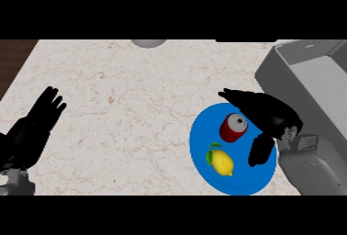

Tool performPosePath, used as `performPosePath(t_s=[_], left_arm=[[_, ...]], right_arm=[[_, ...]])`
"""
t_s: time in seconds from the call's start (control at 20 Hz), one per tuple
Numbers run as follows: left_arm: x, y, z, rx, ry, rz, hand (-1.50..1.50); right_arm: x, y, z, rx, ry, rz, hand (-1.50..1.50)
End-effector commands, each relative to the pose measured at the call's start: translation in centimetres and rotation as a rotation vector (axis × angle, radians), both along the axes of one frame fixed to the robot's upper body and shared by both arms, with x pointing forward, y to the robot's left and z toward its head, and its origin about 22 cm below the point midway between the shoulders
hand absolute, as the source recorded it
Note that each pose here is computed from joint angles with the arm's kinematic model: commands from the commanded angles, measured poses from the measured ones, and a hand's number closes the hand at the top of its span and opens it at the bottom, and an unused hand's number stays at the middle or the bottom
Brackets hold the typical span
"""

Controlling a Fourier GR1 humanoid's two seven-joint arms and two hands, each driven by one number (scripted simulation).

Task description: Pick the can from the plate and place it in the cardboard box

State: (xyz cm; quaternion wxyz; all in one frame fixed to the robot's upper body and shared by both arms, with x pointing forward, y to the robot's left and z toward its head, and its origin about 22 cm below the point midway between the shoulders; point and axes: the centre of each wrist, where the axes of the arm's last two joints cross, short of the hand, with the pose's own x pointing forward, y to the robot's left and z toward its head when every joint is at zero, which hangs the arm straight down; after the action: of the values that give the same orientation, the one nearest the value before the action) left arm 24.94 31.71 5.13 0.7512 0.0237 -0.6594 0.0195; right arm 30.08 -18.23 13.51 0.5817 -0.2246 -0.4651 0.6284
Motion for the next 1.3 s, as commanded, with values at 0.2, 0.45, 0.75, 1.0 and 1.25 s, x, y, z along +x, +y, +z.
performPosePath(t_s=[0.2,0.45,0.75,1.0,1.25], left_arm=[[-0.4,-0.1,-0.7,-0.005,0.0,0.007,0.0],[0.6,1.0,-0.6,0.016,0.001,0.008,0.0],[1.0,-0.5,2.0,-0.007,-0.008,0.015,0.0],[-0.4,0.0,0.8,-0.01,0.008,-0.013,0.0],[-1.0,0.6,-0.5,-0.003,-0.003,0.017,0.0]], right_arm=[[-0.6,1.6,-1.2,-0.054,0.023,-0.034,-1.5],[-0.7,1.4,-1.8,-0.076,0.011,-0.027,-1.5],[2.0,2.4,-3.1,-0.1,0.035,-0.033,-1.5],[2.1,1.0,-4.8,-0.118,0.066,-0.035,-1.5],[0.6,0.1,-5.6,-0.141,0.1,-0.007,-1.5]])
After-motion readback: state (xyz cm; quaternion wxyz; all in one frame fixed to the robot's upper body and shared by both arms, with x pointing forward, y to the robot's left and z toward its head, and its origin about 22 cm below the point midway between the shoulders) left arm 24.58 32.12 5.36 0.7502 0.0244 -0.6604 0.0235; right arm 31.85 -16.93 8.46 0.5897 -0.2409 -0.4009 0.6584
